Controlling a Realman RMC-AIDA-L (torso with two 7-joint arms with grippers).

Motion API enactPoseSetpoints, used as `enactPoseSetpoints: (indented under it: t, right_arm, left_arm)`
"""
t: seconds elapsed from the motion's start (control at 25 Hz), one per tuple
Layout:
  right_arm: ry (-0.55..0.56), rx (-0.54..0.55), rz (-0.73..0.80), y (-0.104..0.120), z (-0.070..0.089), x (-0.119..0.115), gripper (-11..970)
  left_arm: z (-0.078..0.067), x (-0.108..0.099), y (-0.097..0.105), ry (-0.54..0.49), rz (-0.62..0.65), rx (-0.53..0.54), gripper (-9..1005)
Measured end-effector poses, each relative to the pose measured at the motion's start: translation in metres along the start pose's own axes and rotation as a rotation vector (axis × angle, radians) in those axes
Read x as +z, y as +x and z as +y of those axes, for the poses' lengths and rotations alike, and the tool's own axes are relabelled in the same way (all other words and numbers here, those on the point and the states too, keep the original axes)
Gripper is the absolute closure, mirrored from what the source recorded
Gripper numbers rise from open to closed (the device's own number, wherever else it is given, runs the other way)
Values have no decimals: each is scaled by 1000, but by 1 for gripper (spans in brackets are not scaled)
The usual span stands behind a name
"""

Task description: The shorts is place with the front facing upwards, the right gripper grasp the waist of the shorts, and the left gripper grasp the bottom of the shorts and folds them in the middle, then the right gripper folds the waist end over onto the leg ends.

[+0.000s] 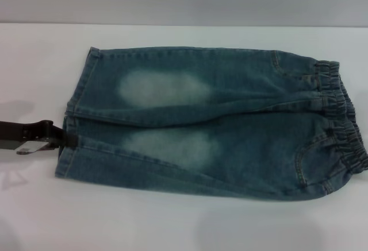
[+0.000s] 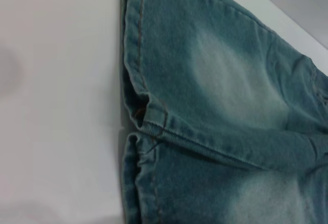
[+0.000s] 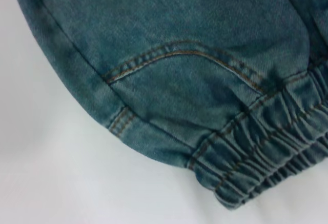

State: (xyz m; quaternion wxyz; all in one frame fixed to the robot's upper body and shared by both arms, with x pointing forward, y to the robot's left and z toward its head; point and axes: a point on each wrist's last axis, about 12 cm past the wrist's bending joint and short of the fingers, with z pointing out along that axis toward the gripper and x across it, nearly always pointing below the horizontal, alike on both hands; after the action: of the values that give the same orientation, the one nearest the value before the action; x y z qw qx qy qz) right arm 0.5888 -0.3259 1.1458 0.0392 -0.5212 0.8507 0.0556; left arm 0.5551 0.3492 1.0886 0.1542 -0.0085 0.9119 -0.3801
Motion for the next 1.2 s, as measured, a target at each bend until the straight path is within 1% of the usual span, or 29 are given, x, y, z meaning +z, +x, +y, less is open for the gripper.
enactPoseSetpoints:
  t: [0.2, 0.48, 0.72, 0.96, 1.2]
  right_arm:
    - [4, -8, -11, -5, 1, 4, 569]
    - [1, -21, -24, -14, 5, 13, 570]
    - [-12, -20, -22, -14, 6, 19, 569]
    - [-3, -17, -30, -15, 4, 20, 570]
    - [-5, -25, -90, -20, 5, 18, 571]
  left_arm:
    - [-1, 1, -1, 1, -1, 2, 945]
    - [-1, 2, -1, 2, 0, 3, 944]
    - [-1, 3, -1, 3, 1, 5, 943]
    - [-1, 4, -1, 3, 0, 6, 942]
    - [-2, 6, 0, 3, 2, 8, 941]
